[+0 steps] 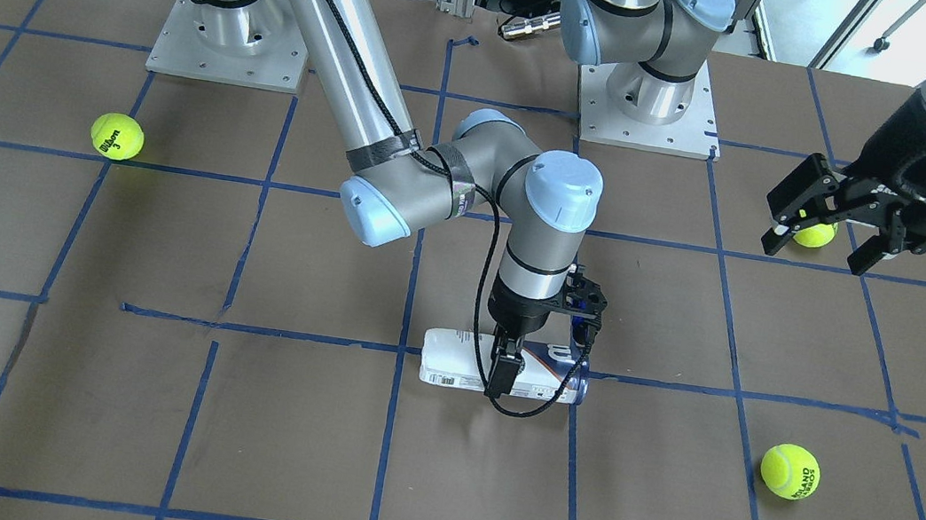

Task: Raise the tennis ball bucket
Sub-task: 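Lower the can and lay it on its side with the right gripper, then open and raise the right gripper while the left gripper reaches toward the can's open end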

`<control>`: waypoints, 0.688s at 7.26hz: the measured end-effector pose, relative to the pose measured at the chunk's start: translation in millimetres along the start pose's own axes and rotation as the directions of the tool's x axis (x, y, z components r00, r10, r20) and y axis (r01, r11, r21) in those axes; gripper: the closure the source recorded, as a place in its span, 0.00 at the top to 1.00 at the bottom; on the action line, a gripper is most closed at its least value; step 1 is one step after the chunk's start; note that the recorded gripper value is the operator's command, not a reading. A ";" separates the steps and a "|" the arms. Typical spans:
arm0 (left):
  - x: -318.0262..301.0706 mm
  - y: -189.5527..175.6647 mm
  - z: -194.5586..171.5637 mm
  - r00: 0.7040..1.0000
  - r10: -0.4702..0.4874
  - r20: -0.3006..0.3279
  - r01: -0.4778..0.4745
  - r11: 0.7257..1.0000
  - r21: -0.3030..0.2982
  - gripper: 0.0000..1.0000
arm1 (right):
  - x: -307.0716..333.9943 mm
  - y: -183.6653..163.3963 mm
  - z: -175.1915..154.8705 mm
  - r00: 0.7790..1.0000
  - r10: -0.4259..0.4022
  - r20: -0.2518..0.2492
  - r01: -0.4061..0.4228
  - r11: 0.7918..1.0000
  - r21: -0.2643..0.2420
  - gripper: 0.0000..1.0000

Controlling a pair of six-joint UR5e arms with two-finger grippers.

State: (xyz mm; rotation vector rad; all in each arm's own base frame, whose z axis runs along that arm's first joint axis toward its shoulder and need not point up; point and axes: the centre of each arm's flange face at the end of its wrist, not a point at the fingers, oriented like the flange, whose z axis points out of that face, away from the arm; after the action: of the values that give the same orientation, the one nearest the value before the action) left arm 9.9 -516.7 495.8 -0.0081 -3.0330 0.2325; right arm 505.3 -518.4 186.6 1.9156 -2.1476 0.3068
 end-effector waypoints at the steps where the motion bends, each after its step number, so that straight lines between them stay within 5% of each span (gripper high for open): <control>1: -0.9 -1.7 2.9 1.000 0.004 -0.001 -0.004 1.000 0.000 1.00 | 2.5 0.2 -8.4 1.000 0.007 -0.006 -0.007 1.000 0.008 1.00; 5: -5.8 1.5 42.5 0.999 0.016 -0.040 -0.018 0.998 -0.059 1.00 | 50.6 38.3 -73.8 0.994 0.105 -0.022 -0.103 0.993 0.053 1.00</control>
State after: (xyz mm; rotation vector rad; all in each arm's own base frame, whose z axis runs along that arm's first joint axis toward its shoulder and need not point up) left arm 11.4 -521.8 453.2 -0.0421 -3.0001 0.1418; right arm 465.1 -538.2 272.9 1.8198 -2.2490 0.4067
